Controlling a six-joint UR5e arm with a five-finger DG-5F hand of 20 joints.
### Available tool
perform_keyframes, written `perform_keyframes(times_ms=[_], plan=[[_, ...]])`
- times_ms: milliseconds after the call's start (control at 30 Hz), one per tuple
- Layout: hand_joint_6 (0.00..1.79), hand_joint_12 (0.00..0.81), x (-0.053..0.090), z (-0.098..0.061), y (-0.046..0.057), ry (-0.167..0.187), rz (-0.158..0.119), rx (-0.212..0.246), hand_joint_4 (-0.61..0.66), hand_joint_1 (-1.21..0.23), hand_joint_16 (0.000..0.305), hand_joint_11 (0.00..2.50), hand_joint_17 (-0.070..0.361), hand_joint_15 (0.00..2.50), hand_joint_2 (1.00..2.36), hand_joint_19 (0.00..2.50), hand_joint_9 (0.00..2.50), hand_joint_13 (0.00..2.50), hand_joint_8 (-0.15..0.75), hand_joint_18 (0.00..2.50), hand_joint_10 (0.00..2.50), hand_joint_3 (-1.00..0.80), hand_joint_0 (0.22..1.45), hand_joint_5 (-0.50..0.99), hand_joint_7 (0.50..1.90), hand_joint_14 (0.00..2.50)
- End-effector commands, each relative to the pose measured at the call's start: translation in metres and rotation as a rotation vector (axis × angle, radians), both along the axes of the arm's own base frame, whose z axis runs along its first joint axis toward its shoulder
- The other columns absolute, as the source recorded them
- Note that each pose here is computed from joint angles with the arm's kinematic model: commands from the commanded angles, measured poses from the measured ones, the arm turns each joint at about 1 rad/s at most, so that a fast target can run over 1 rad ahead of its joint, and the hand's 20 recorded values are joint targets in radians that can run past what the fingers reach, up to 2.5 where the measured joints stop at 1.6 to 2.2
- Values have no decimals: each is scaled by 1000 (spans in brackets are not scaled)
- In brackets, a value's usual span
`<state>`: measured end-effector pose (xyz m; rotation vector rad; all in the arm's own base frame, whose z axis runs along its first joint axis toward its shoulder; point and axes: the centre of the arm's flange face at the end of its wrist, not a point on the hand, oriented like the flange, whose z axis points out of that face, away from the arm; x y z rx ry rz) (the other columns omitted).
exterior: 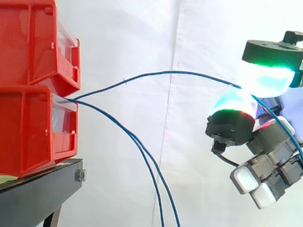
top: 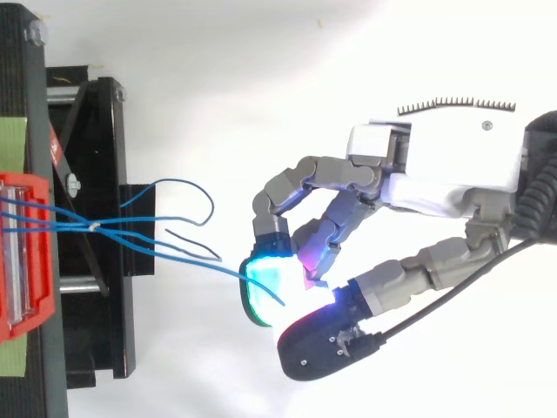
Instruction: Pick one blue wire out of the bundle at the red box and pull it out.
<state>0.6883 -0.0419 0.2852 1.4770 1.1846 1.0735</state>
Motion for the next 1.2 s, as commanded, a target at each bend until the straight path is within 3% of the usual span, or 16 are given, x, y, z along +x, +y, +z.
perform_keyframes(times_ms=[0, 1067, 1167], plan=[[904, 518, 0, 0, 0, -1, 0, 0, 91, -810, 73, 1071, 164, 515, 1002, 322, 1014, 768, 429, 658, 2, -1, 569, -58, 1196, 12], [906, 538, 0, 0, -1, -1, -1, 0, 82, -807, 74, 1030, 167, 531, 1001, 330, 1059, 771, 433, 656, 5, -4, 570, -59, 1181, 11], [906, 534, 0, -1, 0, 1, 0, 0, 79, -807, 74, 932, 167, 516, 1001, 321, 1043, 767, 424, 651, 7, -1, 570, -59, 1182, 10]])
